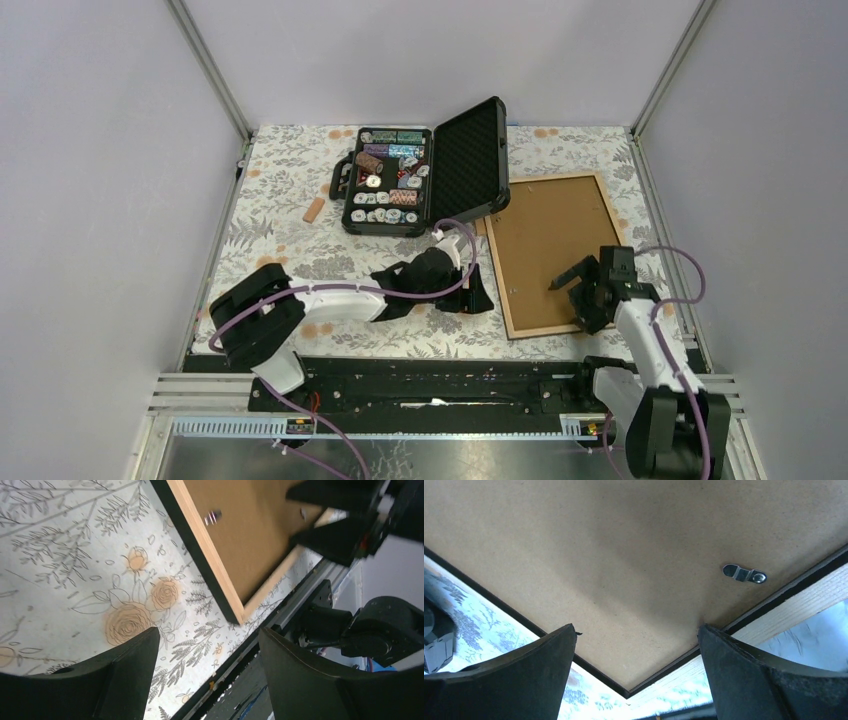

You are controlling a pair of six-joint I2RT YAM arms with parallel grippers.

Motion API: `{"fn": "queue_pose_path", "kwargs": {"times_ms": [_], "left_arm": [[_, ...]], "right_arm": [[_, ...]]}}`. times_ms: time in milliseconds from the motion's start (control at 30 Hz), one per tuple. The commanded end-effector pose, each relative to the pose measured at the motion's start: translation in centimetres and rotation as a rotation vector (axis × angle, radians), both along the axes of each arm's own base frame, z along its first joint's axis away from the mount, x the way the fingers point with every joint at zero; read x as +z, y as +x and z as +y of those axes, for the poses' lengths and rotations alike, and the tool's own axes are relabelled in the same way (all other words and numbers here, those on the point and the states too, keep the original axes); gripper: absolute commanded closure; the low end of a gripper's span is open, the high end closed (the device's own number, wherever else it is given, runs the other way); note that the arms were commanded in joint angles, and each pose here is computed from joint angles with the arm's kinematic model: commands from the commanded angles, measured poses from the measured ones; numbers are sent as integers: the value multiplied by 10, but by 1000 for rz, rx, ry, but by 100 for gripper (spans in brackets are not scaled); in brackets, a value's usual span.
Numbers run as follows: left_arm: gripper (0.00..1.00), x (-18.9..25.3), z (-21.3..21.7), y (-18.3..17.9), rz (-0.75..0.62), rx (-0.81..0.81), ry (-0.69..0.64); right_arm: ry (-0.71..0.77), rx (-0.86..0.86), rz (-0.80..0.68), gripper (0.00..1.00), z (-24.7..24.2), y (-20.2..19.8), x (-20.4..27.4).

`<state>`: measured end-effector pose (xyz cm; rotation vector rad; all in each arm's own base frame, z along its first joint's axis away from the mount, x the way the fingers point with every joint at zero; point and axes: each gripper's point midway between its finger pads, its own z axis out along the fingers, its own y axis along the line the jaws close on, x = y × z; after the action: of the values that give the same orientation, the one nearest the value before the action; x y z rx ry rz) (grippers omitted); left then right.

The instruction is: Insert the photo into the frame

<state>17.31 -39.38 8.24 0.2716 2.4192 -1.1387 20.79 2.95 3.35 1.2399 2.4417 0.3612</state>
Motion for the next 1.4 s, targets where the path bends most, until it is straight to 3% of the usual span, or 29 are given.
{"fn": "queue_pose_path", "kwargs": {"times_ms": [0, 133, 300, 367, 600, 867, 967, 1100, 1367], "left_arm": [[23, 9, -6, 12, 5, -10, -57], [23, 7, -7, 7, 20, -33, -69], [23, 3, -12, 9, 35, -38, -70], [23, 2, -17, 9, 53, -43, -86], [26, -14, -20, 1, 143, -23, -136], [31, -26, -19, -5, 186, -28, -133], [32, -26, -14, -6, 182, -22, -132], [32, -25, -7, -7, 164, -10, -119], [33, -28, -2, -10, 169, -1, -127]], "right_arm": [[37, -135, 242, 0, 5, -75, -14], [21, -22, 125, 0, 7, -57, 18], [70, 342, -140, 0, 33, -5, 69], [88, 456, -183, 0, 45, 7, 79], [150, 652, -121, 6, 98, 8, 57], [256, 457, -119, 10, 117, 3, 24], [297, 416, -124, 17, 123, 5, 14], [277, 405, -118, 24, 124, 13, 6], [202, 440, -106, 24, 127, 21, -7]]}}
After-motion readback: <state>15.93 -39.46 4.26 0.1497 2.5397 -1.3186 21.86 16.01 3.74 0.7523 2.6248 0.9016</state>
